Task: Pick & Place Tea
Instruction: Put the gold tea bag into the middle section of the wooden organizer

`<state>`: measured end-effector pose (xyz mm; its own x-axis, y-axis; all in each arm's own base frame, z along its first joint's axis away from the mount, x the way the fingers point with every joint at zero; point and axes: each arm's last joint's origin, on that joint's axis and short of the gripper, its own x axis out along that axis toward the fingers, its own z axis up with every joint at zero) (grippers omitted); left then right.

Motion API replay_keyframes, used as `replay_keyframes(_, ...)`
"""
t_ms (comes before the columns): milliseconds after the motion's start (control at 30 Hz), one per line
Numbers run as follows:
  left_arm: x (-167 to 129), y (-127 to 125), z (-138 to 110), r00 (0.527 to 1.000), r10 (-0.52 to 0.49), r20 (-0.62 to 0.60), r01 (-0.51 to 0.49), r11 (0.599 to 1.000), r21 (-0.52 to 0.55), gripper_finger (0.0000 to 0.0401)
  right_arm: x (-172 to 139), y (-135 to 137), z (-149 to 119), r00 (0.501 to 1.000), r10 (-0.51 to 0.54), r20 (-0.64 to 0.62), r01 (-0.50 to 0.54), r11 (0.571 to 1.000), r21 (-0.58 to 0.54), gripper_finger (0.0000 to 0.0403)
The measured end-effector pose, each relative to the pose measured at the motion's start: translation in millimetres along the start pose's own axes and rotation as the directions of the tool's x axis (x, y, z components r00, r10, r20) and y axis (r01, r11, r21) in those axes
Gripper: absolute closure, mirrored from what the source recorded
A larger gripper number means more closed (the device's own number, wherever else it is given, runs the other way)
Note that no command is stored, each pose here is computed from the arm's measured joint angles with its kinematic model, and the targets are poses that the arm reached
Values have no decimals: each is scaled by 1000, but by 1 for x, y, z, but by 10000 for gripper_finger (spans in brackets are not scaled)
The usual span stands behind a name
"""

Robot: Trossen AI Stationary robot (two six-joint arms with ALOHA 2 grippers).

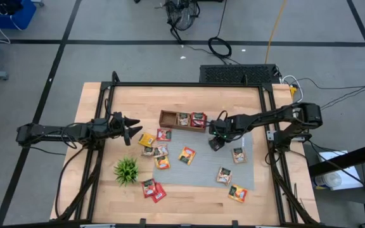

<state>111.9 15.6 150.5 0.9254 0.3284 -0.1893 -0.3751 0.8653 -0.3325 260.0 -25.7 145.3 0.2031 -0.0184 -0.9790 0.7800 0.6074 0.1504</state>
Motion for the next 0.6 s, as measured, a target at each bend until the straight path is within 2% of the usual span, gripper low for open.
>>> replay_keyframes(200,0,0,0,1000,0,0,0,1000,0,189,0,0,0,1000,3,2,-3,1000,-21,271)
replay_keyframes(533,0,0,0,1000,0,0,0,1000,0,189,0,0,0,1000,1,6,0,997,-71,386)
replay_keyframes(600,0,0,0,1000,0,0,0,1000,0,189,0,1,1,1000,3,9,-2,996,-85,397)
